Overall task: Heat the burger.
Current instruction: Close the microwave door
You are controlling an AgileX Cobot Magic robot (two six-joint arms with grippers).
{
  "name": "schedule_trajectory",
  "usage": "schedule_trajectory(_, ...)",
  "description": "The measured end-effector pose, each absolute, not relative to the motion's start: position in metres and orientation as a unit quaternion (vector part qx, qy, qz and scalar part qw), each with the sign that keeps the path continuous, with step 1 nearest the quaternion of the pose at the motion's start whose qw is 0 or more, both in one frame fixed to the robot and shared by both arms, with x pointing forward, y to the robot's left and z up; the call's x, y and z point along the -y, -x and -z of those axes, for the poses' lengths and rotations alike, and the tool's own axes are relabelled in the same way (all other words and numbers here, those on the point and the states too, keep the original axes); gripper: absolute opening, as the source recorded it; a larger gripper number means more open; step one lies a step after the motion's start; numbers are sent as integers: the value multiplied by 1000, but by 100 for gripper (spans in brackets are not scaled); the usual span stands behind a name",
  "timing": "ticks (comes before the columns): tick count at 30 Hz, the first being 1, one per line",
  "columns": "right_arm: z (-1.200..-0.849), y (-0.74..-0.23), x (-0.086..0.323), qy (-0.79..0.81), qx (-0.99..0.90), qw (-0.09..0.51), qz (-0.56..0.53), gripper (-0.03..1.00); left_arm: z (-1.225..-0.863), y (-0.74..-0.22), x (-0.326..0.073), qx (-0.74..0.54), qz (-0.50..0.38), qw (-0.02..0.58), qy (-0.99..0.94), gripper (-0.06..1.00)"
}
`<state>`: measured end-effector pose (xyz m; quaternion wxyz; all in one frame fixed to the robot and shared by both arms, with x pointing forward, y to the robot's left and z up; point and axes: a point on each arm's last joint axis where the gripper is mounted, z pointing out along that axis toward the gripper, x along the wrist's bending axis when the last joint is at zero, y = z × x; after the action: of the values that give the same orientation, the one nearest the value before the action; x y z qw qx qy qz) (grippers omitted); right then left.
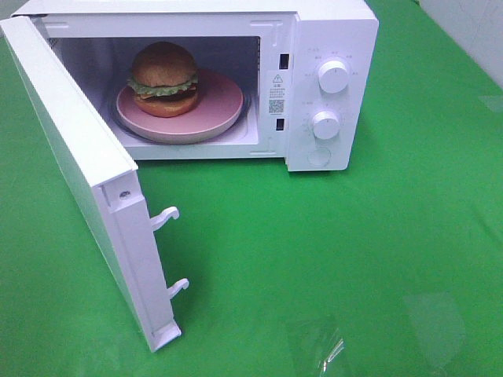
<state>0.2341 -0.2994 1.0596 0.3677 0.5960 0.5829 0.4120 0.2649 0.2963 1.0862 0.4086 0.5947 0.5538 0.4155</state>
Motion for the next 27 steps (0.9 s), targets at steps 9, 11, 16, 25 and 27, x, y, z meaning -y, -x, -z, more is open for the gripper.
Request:
schedule_trajectory(9,-1060,-234,299,-596,-583,368,-412,74,-1087,-295,-298,-572,-393,394,-603,22)
schedule_trajectory(11,-1060,-234,299,-596,-583,368,-412,74,-1086,-300,-298,-575,-388,389,-606,7)
schedule_trajectory(16,-1060,-234,299,-596,-583,368,-412,74,-1087,-309,-301,-567,-404,373,-613,0)
schedule_trajectory(25,-1060,-234,299,-596,-583,368,-412,74,-1072,-337,-305,-542,-448,380,-601,0)
schedule_trajectory(27,-1060,-234,299,-596,-583,368,-412,74,-1060,-344,-305,-542,-451,382,-597,0)
